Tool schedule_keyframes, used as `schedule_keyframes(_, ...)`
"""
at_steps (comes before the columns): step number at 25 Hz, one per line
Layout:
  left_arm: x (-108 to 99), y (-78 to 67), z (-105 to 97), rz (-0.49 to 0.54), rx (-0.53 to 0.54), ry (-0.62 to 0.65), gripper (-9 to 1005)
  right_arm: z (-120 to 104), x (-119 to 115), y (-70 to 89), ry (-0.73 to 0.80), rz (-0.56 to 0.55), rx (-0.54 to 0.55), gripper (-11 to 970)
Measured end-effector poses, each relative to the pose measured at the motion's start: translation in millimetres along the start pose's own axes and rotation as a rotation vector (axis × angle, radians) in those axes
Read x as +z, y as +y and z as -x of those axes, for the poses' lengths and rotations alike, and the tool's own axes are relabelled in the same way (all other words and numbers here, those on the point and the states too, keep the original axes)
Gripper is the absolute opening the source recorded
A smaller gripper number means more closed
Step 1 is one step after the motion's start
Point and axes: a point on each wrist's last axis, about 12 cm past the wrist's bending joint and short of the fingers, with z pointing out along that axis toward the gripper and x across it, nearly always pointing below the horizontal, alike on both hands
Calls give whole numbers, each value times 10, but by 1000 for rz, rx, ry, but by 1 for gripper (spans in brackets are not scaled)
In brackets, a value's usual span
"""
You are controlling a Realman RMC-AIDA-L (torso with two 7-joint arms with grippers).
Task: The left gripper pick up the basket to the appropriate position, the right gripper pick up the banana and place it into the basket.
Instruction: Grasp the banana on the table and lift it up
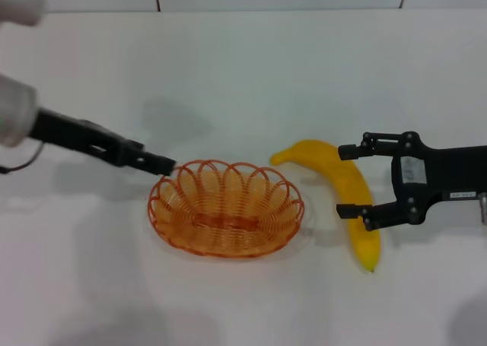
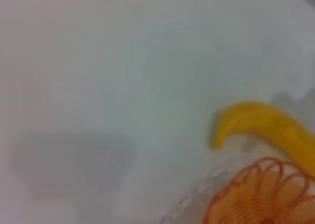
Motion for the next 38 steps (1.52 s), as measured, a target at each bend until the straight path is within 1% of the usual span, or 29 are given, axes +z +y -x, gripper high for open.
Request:
schedule_keyframes(1,-86,-19,-60,6,20,-28,764,1,-7,-3,-3,-5,1,745)
schedule_keyframes(2,-212,-57,-161,23,64,-67,784,-1,-14,-3,-5,-10,3,745)
schedule_keyframes(3,-295,-94,-250,32,115,-88,796,-7,-23,0,-7,-14,5,744)
schedule_keyframes(4,-295,-94,-250,32,115,-88,807,-12,-30,4,-6,-16,7,744)
schedule_keyframes(8,-427,-136,-552,39,222,-130,853,-22,-44,11,-6,-18,10,742)
schedule_keyframes(10,-463,-136,-715,35,273,-156,851,-23,-46,12,-5,-19,19,741)
schedule_keyframes(13,-483,-148,-1005,13,355,-188,848,-27,-64,10,-3,-22,34,739)
schedule_keyframes(14,-481,-149,-1086,6,362,-196,847,-29,-73,8,-2,-24,34,738)
schedule_keyframes(16,-461,-140,-1296,-19,373,-232,841,-35,-93,7,-4,-32,38,737)
schedule_keyframes(18,-431,-121,-1463,-43,376,-266,841,-48,-117,12,-11,-48,45,736)
schedule_keyframes(21,-376,-74,-1764,-64,360,-353,842,-70,-145,27,-15,-63,56,735)
schedule_keyframes(22,-358,-66,-1833,-64,357,-379,842,-74,-150,31,-15,-64,65,734)
schedule_keyframes(25,-318,-47,-1955,-54,350,-439,842,-61,-178,19,-11,-71,117,733)
schedule_keyframes(27,-312,-42,-1964,-50,356,-450,842,-21,-207,11,-14,-61,149,732)
schedule_keyframes(29,-311,-36,-1935,-51,366,-452,841,65,-253,-3,-16,-43,168,731)
schedule_keyframes(32,-305,-29,-1893,-55,374,-454,841,258,-332,-90,16,-53,201,729)
schedule_keyframes(34,-300,-24,-1867,-58,379,-455,841,429,-377,-190,58,-74,244,728)
schedule_keyframes(38,-292,-13,-1799,-65,392,-459,841,862,-393,-413,190,-125,347,726)
